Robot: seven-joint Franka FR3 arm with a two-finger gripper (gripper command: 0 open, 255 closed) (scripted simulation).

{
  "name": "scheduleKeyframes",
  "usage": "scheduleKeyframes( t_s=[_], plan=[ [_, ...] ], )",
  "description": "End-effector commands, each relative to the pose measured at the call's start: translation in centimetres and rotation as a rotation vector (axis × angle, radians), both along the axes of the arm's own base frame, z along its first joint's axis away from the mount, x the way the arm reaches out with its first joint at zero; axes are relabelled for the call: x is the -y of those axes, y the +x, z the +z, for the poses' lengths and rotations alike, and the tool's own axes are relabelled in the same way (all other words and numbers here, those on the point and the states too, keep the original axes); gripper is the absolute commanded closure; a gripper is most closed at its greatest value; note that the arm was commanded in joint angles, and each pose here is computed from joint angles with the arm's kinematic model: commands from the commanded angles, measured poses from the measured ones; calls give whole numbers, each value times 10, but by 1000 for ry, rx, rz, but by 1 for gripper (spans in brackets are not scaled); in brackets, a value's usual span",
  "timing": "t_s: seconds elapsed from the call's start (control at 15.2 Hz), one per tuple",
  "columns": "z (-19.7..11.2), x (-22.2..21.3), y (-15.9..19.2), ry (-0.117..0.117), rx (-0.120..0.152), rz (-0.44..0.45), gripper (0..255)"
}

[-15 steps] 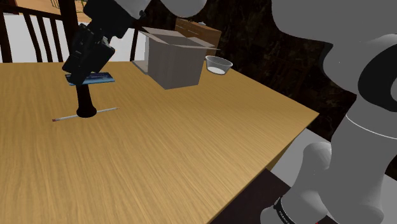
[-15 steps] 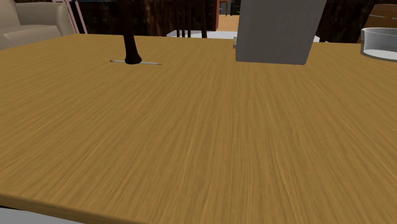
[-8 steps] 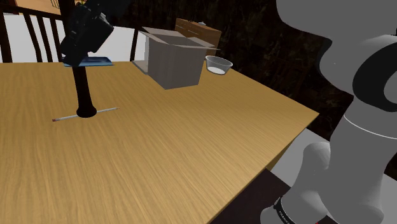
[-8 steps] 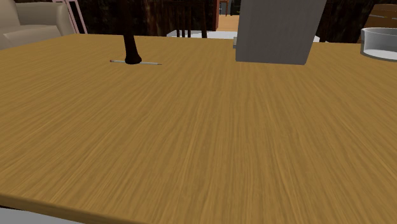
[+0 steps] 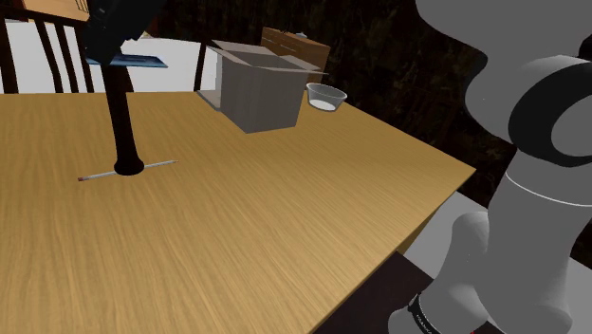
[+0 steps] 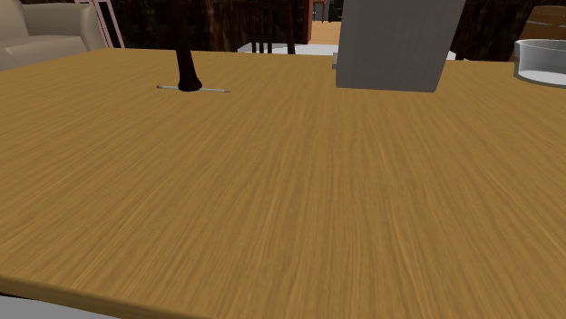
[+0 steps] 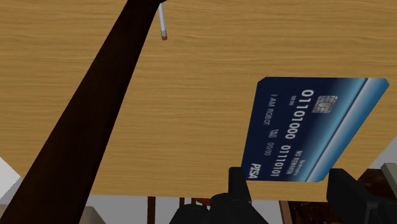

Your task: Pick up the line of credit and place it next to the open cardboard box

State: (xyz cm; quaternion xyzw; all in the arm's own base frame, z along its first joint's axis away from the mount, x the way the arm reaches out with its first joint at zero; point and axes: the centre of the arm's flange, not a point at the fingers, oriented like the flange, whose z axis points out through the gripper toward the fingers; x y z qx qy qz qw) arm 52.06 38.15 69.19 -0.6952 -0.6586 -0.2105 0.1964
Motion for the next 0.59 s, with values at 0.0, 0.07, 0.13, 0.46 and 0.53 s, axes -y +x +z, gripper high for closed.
scheduleKeyframes(
  t_s=[0.0,0.07,0.13,0.46,0.53],
  plan=[
    [10,1,0,0,0,0,255],
    [16,1,0,0,0,0,255],
    [21,1,0,0,0,0,255],
    [40,14,1,0,0,0,255],
    [40,27,2,0,0,0,255]
  ],
)
